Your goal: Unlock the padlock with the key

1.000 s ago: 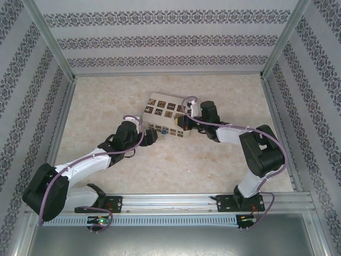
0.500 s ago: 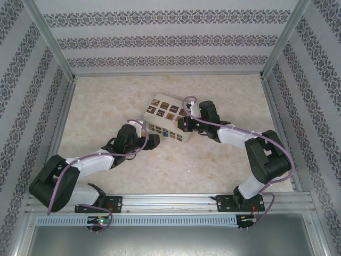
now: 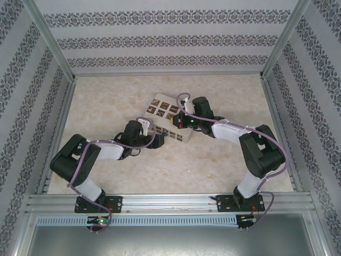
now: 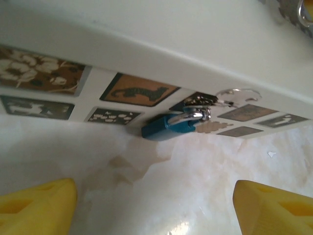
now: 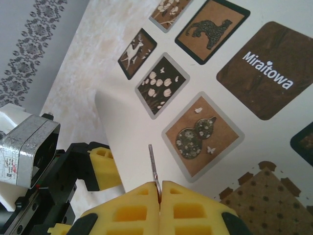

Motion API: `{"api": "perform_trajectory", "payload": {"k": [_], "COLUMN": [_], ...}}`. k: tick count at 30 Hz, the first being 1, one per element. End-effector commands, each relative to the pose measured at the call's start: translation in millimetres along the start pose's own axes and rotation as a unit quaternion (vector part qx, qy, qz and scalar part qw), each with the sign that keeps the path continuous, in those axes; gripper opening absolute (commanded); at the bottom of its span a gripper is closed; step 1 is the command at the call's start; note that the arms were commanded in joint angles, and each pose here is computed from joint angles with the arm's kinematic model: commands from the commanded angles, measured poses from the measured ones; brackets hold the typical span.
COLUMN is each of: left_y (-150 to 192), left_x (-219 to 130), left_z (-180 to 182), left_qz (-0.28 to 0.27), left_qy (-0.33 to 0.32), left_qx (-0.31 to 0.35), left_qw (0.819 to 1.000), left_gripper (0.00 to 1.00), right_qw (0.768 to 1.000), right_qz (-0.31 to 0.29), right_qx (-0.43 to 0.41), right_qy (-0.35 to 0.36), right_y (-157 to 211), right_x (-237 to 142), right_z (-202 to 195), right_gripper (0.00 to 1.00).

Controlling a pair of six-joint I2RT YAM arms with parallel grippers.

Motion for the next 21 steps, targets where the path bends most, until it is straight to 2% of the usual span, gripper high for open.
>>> {"api": "perform_trajectory", "payload": {"k": [1,10,21], "left_y": [-13.9,-18.8,-12.8], "left_x": [7.4,31.8,43.4], "left_z": [-7.0,-5.9,-9.3], "left_qz": [-0.021,-0.005,0.020], "left_qy": [0.035,0.054,0.062], "left_qx": [0.026,0.014,0.001], "left_qw": [0.999,0.998,0.998], "left_gripper": [0.82,0.76,0.65], "right_qw": [1.000,0.999,0.998], "right_qz": [0.004,0.039,0.047], "right_qx": [-0.015,-0.008,-0.009], "right_qy": [0.005,0.028,0.041], "right_y": [-4.5,14.9,22.1], "right_x": [6.4,12.6,10.4], "right_z": [0.1,-8.0,-9.6], "right_gripper": [0.00,0.00,0.00]}}
Point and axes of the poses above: each hand's point on the last joint's axis, 136 mm out from that joint toward the fingers, its own x axis out along the fingers, its own z axis along the line the jaws close on, y = z × x, the point moved 9 cm from there along -x, back along the fingers, and after that the axes turned 14 degrees about -x, right-handed, at the moved point
